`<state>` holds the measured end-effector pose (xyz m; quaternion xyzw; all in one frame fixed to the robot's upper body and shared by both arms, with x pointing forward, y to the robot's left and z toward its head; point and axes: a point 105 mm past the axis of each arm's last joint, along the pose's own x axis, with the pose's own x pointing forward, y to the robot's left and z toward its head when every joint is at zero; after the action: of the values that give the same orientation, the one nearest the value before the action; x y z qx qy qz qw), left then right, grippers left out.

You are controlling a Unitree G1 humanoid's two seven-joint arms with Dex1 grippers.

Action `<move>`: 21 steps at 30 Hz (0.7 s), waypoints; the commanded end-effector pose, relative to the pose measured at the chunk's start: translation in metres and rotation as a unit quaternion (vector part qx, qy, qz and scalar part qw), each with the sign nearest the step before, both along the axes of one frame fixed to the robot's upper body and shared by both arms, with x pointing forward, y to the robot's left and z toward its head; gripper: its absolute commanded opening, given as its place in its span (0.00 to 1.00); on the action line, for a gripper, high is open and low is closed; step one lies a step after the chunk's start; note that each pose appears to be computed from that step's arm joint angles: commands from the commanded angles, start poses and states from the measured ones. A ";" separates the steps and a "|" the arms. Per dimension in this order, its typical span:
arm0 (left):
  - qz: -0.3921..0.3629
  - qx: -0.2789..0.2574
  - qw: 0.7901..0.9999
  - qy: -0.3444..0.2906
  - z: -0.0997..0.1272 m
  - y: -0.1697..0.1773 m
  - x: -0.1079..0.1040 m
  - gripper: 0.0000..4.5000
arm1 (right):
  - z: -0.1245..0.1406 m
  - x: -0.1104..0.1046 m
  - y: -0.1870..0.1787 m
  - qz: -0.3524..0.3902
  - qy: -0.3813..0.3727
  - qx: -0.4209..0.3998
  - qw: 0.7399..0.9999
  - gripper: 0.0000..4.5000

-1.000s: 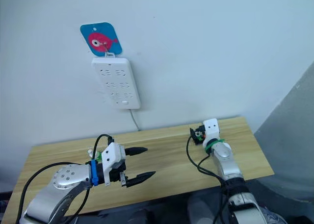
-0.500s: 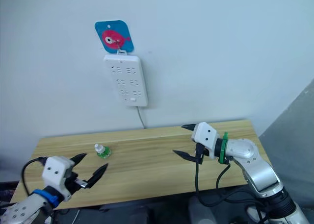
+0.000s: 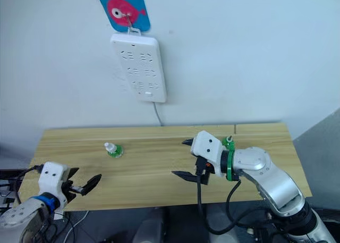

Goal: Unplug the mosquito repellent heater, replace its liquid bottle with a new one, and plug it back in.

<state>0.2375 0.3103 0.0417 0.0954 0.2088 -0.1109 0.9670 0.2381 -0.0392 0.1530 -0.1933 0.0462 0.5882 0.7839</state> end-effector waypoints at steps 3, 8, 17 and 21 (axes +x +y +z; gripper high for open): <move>-0.016 0.005 1.000 -0.002 -0.005 -0.003 0.014 1.00 | 0.014 -0.021 0.008 0.023 -0.004 0.010 1.000 1.00; -0.013 0.018 1.000 -0.019 -0.008 -0.001 0.036 1.00 | 0.014 -0.031 0.012 0.036 0.007 0.007 0.999 1.00; -0.027 -0.023 0.999 -0.033 -0.009 -0.014 0.067 1.00 | 0.022 -0.032 0.014 0.028 0.011 0.010 0.999 1.00; -0.039 -0.021 0.998 -0.043 -0.007 -0.020 0.077 1.00 | 0.021 -0.020 0.011 -0.015 0.008 0.001 1.000 1.00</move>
<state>0.3181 0.2918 0.0439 0.0872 0.1485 -0.1435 0.9746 0.2222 -0.0306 0.1631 -0.1779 0.0818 0.5827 0.7887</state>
